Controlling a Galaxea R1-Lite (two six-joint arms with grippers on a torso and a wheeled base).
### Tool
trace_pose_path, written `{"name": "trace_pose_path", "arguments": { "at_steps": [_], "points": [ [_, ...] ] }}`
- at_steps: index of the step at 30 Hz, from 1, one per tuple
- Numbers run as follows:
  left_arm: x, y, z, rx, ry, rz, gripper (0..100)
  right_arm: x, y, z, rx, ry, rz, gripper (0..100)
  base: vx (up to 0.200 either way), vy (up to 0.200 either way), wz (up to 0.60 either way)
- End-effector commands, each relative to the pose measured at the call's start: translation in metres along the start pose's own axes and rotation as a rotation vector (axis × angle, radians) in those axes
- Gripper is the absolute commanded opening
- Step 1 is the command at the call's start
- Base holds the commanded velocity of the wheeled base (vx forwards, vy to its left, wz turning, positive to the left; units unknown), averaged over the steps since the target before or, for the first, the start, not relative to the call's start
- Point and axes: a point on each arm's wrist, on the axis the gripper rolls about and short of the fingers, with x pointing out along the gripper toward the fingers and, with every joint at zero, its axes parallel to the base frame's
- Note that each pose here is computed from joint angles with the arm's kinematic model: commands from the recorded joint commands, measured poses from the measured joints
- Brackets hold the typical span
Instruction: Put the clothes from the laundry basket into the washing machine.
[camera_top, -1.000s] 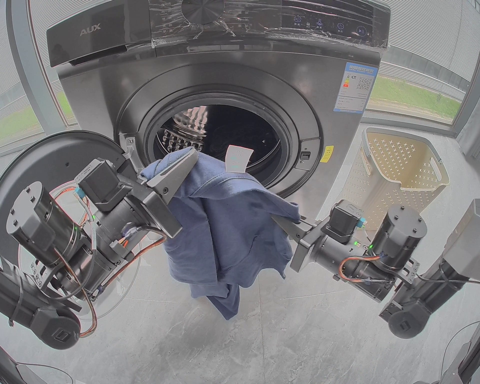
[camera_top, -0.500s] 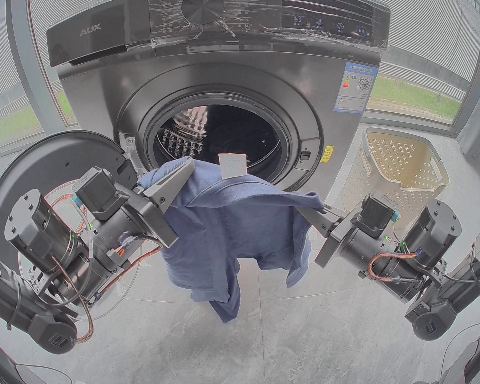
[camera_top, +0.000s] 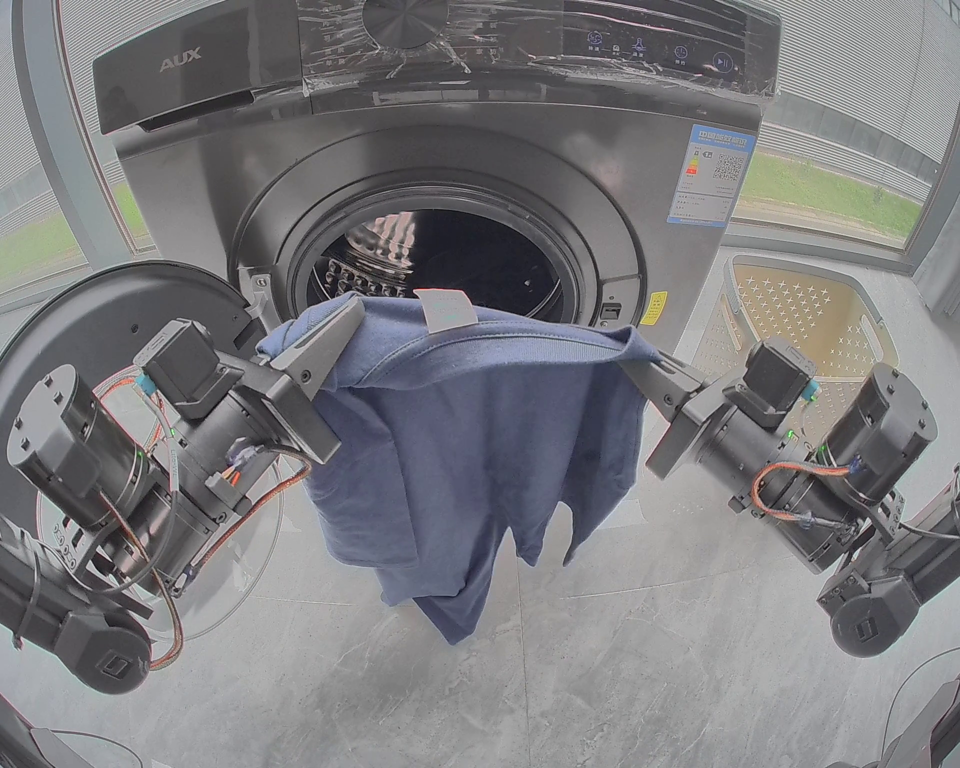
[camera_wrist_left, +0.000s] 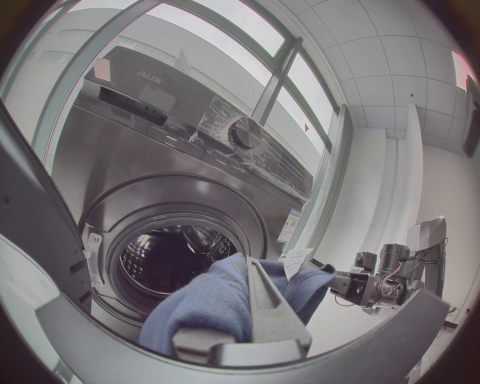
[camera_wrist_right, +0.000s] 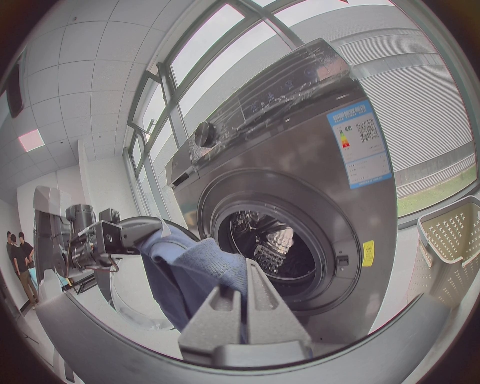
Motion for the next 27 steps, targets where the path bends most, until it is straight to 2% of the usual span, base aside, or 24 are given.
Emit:
{"name": "trace_pose_path", "arguments": {
  "at_steps": [1, 7, 12, 17, 27],
  "points": [
    [0.001, 0.004, 0.001, 0.005, -0.005, 0.016, 0, 0.006, -0.001, 0.013, 0.004, -0.056, -0.003, 0, 0.000, 0.000, 0.00],
    [0.001, 0.004, 0.000, 0.005, -0.002, 0.017, 0, 0.008, 0.000, 0.025, 0.004, -0.104, -0.003, 0, 0.000, 0.000, 0.00],
    [0.006, 0.005, 0.007, 0.009, -0.040, 0.028, 0, 0.014, 0.004, 0.032, 0.009, -0.137, -0.031, 0, 0.000, 0.000, 0.00],
    [0.011, 0.004, 0.015, 0.010, -0.082, 0.050, 0, 0.015, 0.003, 0.033, 0.010, -0.142, -0.034, 0, 0.000, 0.000, 0.00],
    [0.013, 0.002, 0.022, 0.009, -0.108, 0.042, 0, 0.018, 0.001, 0.037, 0.006, -0.161, -0.042, 0, 0.000, 0.000, 0.00]
  ]
}}
